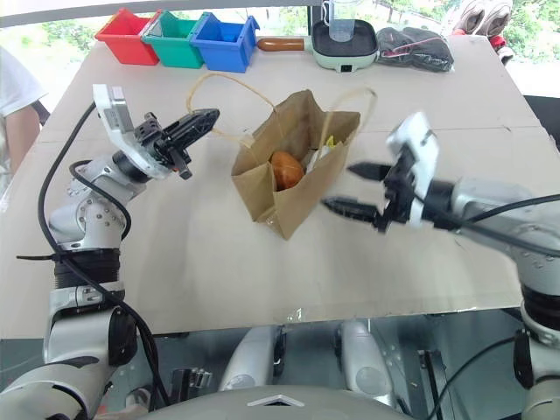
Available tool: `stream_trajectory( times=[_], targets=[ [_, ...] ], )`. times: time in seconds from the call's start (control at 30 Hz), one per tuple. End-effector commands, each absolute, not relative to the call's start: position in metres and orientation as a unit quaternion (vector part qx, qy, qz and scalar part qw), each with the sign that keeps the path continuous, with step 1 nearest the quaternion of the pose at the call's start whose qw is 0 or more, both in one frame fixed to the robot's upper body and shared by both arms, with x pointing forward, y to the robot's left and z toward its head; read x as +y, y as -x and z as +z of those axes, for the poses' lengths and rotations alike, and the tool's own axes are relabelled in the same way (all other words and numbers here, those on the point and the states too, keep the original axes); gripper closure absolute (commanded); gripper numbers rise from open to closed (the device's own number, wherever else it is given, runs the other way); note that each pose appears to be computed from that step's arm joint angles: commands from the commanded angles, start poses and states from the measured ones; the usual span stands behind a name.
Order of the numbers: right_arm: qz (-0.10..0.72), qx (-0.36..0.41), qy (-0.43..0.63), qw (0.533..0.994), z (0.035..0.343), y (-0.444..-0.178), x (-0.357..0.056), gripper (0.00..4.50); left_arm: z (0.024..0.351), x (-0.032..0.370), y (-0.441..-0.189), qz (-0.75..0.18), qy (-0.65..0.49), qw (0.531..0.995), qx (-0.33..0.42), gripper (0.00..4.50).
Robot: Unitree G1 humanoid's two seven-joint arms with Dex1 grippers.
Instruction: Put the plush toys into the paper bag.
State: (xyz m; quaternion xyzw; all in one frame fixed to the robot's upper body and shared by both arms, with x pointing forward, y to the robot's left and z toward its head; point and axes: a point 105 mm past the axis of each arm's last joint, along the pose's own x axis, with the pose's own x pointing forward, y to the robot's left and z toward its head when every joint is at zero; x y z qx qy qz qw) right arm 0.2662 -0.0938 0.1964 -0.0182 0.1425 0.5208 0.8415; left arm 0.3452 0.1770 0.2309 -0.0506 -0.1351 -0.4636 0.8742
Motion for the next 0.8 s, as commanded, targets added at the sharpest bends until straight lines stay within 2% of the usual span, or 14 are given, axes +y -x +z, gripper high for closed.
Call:
stream_trajectory(
  times=[0.03, 0.13, 0.27, 0.3, 0.37, 0.47, 0.5, 0.53, 0.57, 0.73, 0.8],
  targets=[
    [0.528, 0.132, 0.049, 0.837, 0.185, -0.266, -0.083, 0.08, 0.231, 0.171, -0.332, -0.447, -0.024, 0.886, -0.12, 4.5],
    [0.53, 0.119, 0.04, 0.838, 0.184, -0.272, -0.077, 0.84, 0.234, 0.174, -0.317, -0.46, -0.01, 0.88, -0.116, 4.5],
    [0.54, 0.108, 0.045, 0.834, 0.181, -0.277, -0.068, 2.88, 0.237, 0.181, -0.3, -0.488, 0.043, 0.869, -0.077, 4.5],
    [0.543, 0.105, 0.044, 0.832, 0.181, -0.277, -0.066, 3.39, 0.239, 0.181, -0.297, -0.489, 0.047, 0.868, -0.077, 3.77],
    [0.549, 0.101, 0.045, 0.829, 0.181, -0.279, -0.062, 4.47, 0.242, 0.184, -0.291, -0.488, 0.058, 0.868, -0.074, 2.95],
    [0.553, 0.095, 0.041, 0.827, 0.182, -0.28, -0.059, 4.5, 0.247, 0.19, -0.289, -0.471, 0.08, 0.875, -0.08, 1.5],
    [0.554, 0.093, 0.039, 0.826, 0.183, -0.28, -0.058, 4.5, 0.25, 0.191, -0.288, -0.471, 0.092, 0.874, -0.081, 0.86],
    [0.556, 0.091, 0.039, 0.825, 0.183, -0.28, -0.057, 4.5, 0.252, 0.195, -0.286, -0.467, 0.108, 0.874, -0.082, 0.61],
    [0.557, 0.088, 0.039, 0.825, 0.183, -0.281, -0.055, 4.5, 0.251, 0.197, -0.283, -0.471, 0.117, 0.871, -0.076, 0.04],
    [0.56, 0.073, 0.057, 0.823, 0.182, -0.285, -0.046, 4.5, 0.21, 0.183, -0.249, -0.494, 0.102, 0.863, 0.018, 0.04],
    [0.564, 0.067, 0.065, 0.821, 0.181, -0.287, -0.04, 4.5, 0.195, 0.173, -0.247, -0.479, 0.083, 0.873, 0.026, 0.04]
  ],
)
